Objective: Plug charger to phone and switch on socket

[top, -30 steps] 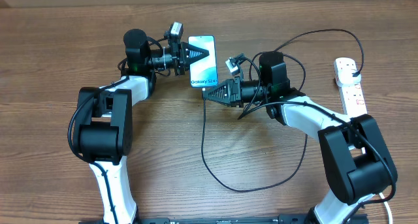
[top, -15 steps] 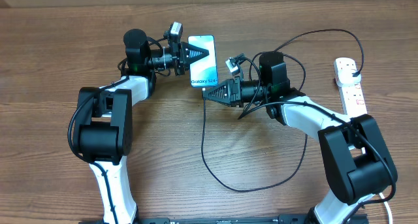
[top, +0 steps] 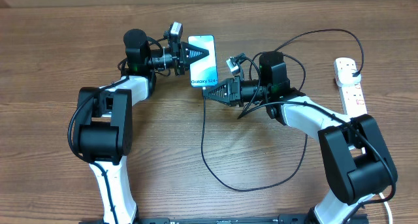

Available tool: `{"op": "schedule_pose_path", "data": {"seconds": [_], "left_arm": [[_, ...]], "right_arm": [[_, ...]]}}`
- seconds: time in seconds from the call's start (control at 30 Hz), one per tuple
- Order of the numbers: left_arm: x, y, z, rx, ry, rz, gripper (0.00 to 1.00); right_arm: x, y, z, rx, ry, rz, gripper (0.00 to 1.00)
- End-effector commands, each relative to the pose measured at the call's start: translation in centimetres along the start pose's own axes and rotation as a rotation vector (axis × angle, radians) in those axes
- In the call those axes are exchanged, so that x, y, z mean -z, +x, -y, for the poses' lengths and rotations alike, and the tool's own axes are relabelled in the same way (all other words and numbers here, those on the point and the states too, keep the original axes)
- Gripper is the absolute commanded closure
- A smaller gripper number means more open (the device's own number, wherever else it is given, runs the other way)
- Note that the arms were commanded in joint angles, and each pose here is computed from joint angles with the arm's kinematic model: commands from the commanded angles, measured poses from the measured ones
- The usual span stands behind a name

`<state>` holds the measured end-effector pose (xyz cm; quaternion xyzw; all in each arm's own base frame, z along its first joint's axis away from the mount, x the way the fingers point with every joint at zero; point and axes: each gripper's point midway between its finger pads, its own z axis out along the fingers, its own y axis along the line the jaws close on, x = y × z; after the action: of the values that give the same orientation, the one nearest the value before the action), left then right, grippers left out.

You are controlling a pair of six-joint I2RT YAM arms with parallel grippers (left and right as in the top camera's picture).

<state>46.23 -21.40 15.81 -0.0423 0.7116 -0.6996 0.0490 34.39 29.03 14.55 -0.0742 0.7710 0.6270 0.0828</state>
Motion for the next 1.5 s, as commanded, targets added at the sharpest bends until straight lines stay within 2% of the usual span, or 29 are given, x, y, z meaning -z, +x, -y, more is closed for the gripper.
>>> {"op": "schedule_pose_path", "data": {"seconds": [0.0, 1.03, 1.47], "left_arm": [[-0.33, 0.15, 0.84, -0.060, 0.009, -0.022, 0.96], [-0.41, 0.24, 0.84, -0.076, 0.009, -0.026, 0.95], [-0.68, 0.08, 0.83, -0.038, 0.008, -0.013, 0.96]], "right_arm": [[0.21, -0.12, 0.16, -0.004, -0.008, -0.002, 0.96], [0.81, -0.43, 0.27, -0.008, -0.012, 0.004, 0.96], [0.81, -0.48, 0.30, -0.008, -0.010, 0.007, 0.96]]}}
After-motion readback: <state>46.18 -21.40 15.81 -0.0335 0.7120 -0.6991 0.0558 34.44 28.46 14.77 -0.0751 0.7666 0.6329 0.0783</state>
